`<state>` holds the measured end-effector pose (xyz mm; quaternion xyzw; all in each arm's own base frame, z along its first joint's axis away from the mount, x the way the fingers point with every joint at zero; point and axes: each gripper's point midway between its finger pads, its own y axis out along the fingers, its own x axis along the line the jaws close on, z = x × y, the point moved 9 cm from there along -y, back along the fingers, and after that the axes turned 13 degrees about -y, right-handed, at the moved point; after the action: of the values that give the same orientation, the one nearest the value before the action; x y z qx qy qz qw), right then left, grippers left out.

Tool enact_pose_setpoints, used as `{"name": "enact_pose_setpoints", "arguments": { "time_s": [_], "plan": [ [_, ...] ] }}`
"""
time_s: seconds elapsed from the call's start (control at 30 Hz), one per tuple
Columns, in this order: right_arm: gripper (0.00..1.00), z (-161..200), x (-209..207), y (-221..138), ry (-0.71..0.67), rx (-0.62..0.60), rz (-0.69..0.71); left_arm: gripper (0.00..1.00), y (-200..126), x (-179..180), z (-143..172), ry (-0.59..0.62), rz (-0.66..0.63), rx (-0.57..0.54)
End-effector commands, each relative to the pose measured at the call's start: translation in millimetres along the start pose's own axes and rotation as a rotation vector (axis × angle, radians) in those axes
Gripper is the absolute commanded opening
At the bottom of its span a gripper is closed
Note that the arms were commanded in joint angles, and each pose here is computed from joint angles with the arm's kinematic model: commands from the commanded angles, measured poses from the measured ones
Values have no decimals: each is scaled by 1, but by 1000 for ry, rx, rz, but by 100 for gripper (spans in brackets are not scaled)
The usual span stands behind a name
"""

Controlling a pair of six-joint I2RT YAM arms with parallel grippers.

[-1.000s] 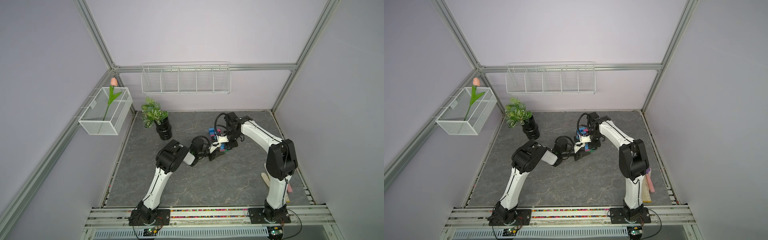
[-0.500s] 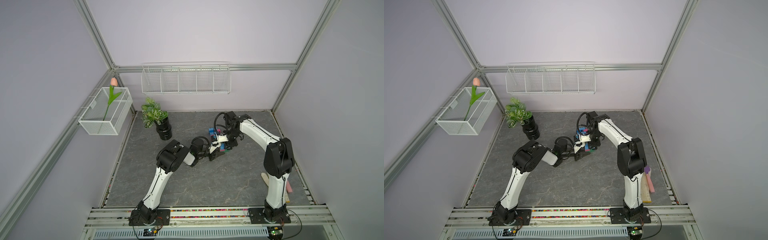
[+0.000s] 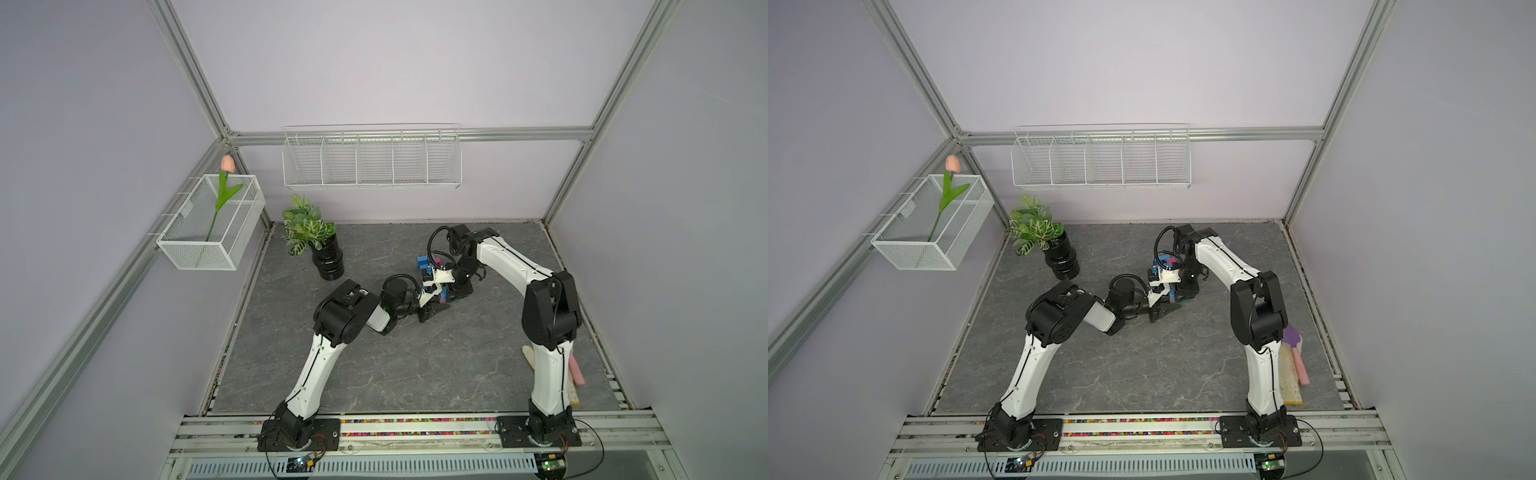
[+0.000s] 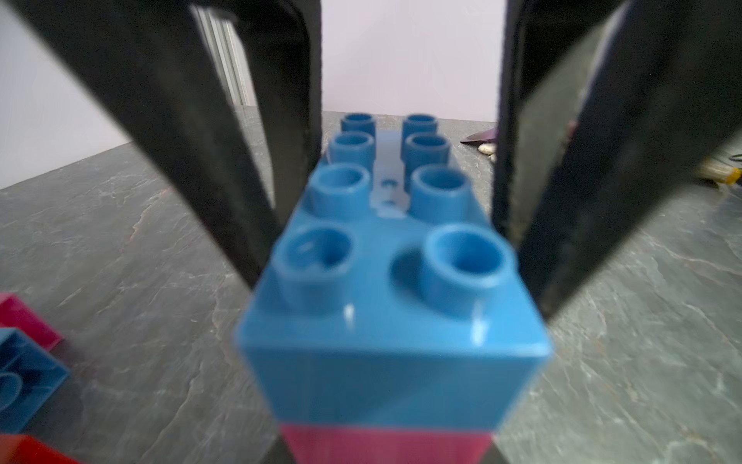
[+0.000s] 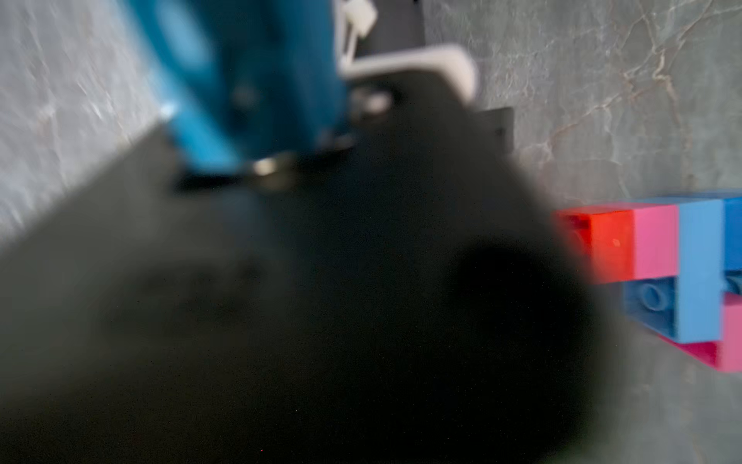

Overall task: Assemble the letter p with lego
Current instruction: Assemble the lego brick with the lego brick.

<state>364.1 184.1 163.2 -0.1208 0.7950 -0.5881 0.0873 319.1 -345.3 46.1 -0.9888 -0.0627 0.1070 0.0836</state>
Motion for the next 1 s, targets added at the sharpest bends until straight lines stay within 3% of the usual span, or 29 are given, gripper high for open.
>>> {"name": "enact_pose_setpoints", "arguments": {
  "time_s": [0.0,0.17,0.3,0.37,0.5,0.53,0.57,0.6,0.77,0.97],
  "plan": [
    [56,37,13,76,103,236,-185,9,-33,-11,144,-342,-169,517],
    [60,34,7,59,119,194,-123,9,-33,-12,143,-337,-173,517],
    [64,31,3,24,150,109,-5,9,-33,-12,139,-333,-176,508],
    [65,27,2,-5,168,19,103,9,-34,-12,135,-335,-179,498],
    [66,16,5,-73,190,-192,461,9,-33,-15,118,-327,-179,464],
    [76,13,10,-88,196,-247,537,9,-32,-17,113,-321,-179,459],
    [97,9,16,-104,207,-299,631,9,-31,-18,107,-312,-181,456],
    [99,6,22,-119,230,-339,727,9,-29,-21,100,-302,-178,451],
    [99,-5,67,-169,389,-519,1001,9,-23,-40,60,-260,-162,414],
    [100,-2,126,-181,650,-642,1063,8,-38,-69,-9,-301,-124,245]
  ]
}}
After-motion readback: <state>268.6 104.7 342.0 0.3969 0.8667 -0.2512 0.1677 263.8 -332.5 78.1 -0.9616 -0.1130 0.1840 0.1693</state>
